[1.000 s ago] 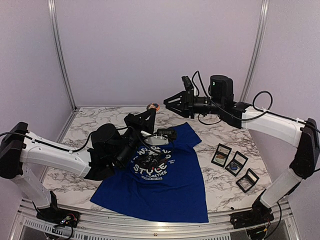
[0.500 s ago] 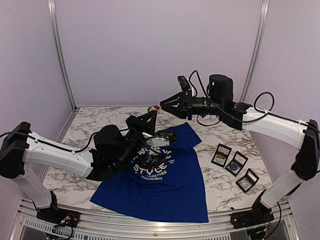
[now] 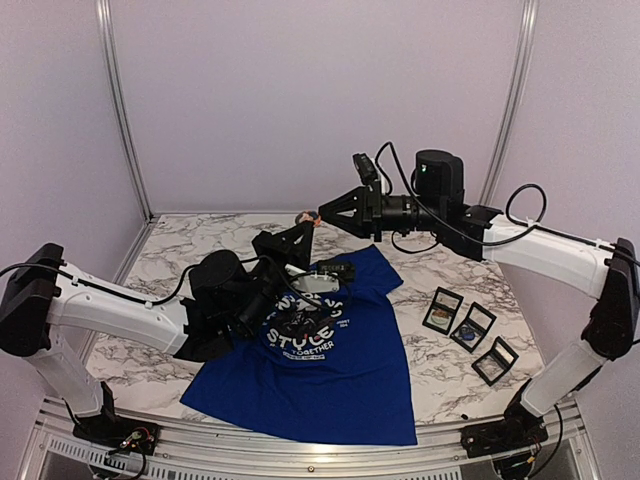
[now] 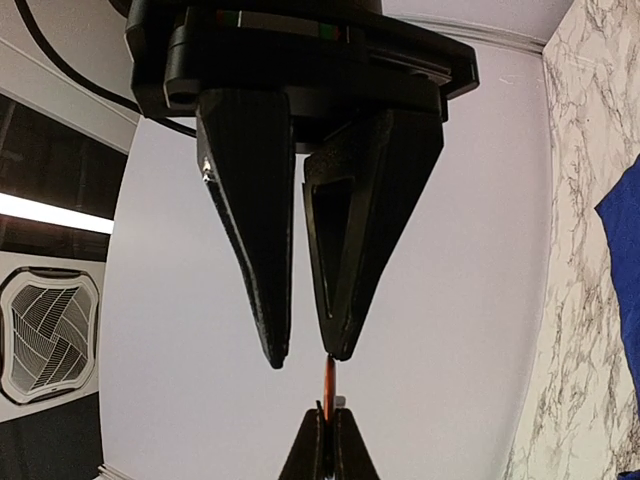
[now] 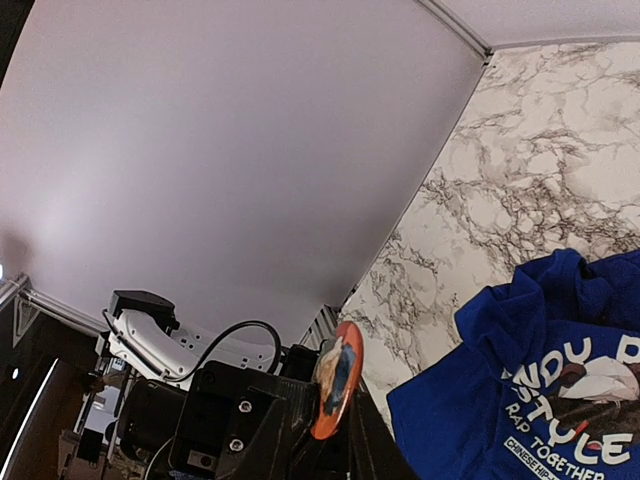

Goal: Remove the brooch from the garment
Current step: Pass from the left arm to the right

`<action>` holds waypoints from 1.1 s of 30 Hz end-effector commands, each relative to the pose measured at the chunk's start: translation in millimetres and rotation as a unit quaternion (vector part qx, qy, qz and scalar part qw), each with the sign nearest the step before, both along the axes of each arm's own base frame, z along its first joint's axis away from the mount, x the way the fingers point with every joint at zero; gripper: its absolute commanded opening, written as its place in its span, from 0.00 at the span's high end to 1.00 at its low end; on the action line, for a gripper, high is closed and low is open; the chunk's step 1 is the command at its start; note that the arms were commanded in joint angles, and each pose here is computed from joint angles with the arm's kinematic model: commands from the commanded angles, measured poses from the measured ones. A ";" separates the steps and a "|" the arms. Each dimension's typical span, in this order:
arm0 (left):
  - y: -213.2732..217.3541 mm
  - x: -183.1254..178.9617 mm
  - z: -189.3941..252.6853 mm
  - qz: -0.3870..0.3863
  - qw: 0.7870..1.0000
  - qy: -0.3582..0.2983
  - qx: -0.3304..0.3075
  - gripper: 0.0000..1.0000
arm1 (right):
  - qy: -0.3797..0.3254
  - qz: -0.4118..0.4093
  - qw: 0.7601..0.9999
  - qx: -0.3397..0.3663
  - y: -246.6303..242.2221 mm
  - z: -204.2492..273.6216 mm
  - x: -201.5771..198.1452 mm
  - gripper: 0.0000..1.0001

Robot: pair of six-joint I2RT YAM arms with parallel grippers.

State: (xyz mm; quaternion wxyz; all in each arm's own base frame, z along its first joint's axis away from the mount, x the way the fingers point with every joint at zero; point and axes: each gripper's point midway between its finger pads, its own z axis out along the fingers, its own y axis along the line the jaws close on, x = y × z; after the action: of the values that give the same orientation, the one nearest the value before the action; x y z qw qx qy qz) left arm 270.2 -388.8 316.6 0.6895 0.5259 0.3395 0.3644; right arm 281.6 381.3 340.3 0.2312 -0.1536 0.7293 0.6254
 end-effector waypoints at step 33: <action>-0.1 4.1 10.7 0.009 0.999 -0.018 -0.030 1.00 | 0.007 0.024 1.000 0.013 13.2 3.7 -2.7 0.97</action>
State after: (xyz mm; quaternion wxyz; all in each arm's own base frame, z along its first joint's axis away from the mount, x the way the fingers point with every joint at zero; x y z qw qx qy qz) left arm 273.0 -388.9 315.1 0.6913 0.5185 0.3396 0.3714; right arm 281.0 388.3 329.4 0.2060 -0.1495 0.7343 0.6293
